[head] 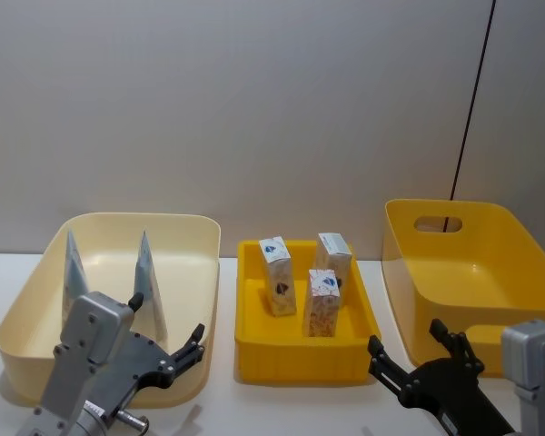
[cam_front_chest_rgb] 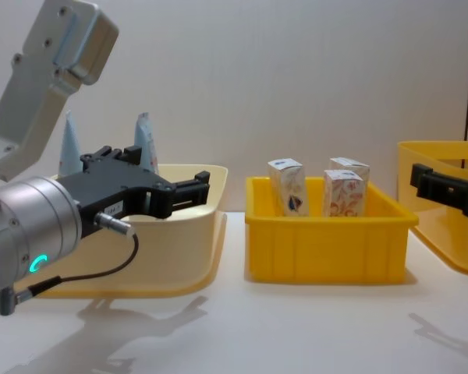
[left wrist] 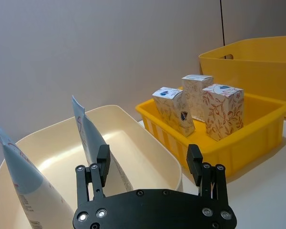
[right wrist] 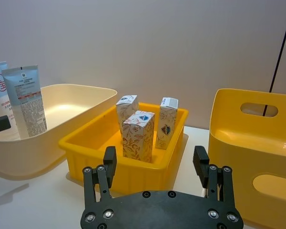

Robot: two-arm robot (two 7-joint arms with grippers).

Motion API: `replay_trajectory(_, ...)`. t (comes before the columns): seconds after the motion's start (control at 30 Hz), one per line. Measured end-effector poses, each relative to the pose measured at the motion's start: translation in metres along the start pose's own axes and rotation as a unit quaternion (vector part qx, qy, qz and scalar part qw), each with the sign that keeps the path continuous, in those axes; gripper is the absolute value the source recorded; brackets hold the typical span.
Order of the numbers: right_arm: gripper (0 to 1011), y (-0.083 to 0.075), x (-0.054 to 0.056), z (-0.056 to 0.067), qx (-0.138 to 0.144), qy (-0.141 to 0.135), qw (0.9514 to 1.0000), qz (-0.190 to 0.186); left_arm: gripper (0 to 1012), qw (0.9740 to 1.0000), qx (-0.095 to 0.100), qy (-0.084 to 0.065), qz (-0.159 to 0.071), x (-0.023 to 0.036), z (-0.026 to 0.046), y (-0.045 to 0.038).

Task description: Bimanual collaborative sorting of washing and personal care products

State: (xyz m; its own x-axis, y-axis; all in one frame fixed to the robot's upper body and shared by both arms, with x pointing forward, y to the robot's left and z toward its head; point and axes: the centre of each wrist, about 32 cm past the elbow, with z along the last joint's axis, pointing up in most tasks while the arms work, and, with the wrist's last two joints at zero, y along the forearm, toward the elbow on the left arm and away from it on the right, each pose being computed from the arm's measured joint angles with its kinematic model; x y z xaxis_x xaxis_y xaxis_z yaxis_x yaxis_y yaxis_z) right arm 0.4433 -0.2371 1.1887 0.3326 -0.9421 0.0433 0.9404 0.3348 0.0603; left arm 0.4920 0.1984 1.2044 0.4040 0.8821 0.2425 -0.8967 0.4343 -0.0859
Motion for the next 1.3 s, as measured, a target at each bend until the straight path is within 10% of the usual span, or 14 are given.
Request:
replay_trajectory(0.97, 1001, 0.0, 0.0, 0.0, 0.0, 0.0, 1.0, 0.0, 1002, 1.0, 0.0, 0.0, 0.0, 0.0006, 0.0001, 0.0)
replay_trajectory(1.3, 1001, 0.0, 0.0, 0.0, 0.0, 0.0, 1.0, 0.0, 1002, 1.0, -0.001, 0.008, -0.001, 0.0137, 0.0001, 0.0003)
